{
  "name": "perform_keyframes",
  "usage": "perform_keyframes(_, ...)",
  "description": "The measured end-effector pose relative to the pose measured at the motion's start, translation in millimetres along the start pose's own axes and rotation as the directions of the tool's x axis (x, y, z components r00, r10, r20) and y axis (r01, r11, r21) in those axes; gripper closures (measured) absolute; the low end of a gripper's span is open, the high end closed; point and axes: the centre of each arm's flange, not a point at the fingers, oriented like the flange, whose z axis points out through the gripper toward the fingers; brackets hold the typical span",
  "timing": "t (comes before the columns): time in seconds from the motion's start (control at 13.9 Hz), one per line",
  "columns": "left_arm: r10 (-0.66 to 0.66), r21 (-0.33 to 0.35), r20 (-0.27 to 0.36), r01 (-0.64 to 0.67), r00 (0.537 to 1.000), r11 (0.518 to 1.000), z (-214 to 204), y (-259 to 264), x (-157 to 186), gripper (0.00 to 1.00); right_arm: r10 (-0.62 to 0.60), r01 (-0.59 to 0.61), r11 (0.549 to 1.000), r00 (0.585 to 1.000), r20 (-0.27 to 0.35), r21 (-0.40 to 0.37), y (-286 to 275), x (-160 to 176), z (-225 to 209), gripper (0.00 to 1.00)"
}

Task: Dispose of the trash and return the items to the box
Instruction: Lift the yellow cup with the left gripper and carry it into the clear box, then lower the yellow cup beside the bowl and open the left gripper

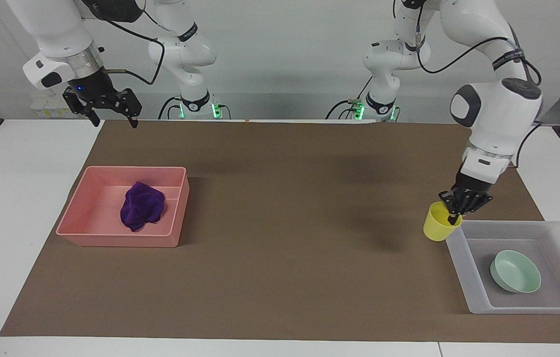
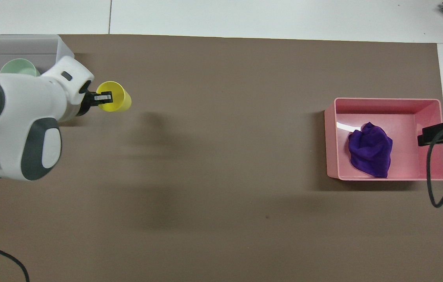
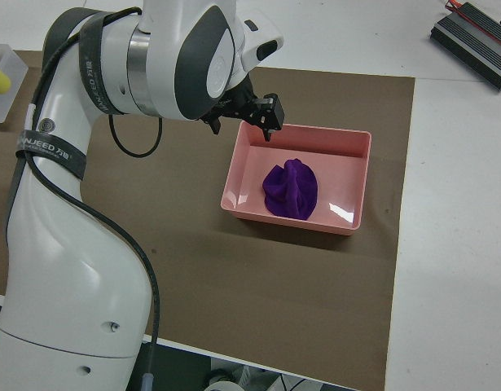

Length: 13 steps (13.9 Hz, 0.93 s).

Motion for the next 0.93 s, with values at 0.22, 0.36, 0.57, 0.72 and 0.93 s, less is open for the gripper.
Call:
perform_keyframes(0.22,0.003,0.030,-0.004,-0.003,1.000,1.000,-5.4,-67.0,14.4,0.97,0.001,-0.001,1.000,1.000,-0.002,0.000,0.5,-0.5,-0.8,0.00)
perform_keyframes(0.36,0.002,0.046,0.006,-0.002,1.000,0.999,-1.4,-108.9,20.5,0.97,0.001,-0.001,1.000,1.000,-0.002,0.000,0.5,-0.5,-0.8,0.00)
perform_keyframes(0.57,0.010,0.047,0.037,-0.011,0.999,0.999,11.8,-153.4,40.1,0.97,0.001,-0.001,1.000,1.000,-0.001,0.000,0.5,-0.6,-0.7,0.00)
perform_keyframes(0.72,0.014,0.047,0.050,-0.016,0.999,0.999,31.2,-180.8,44.3,0.97,0.001,-0.001,1.000,1.000,-0.001,0.000,0.5,-0.6,-0.6,0.00)
perform_keyframes(0.93,0.010,0.036,0.082,-0.013,0.997,0.999,72.1,-208.5,43.3,0.97,0.001,-0.001,1.000,1.000,-0.001,0.000,0.5,-0.6,-0.6,0.00)
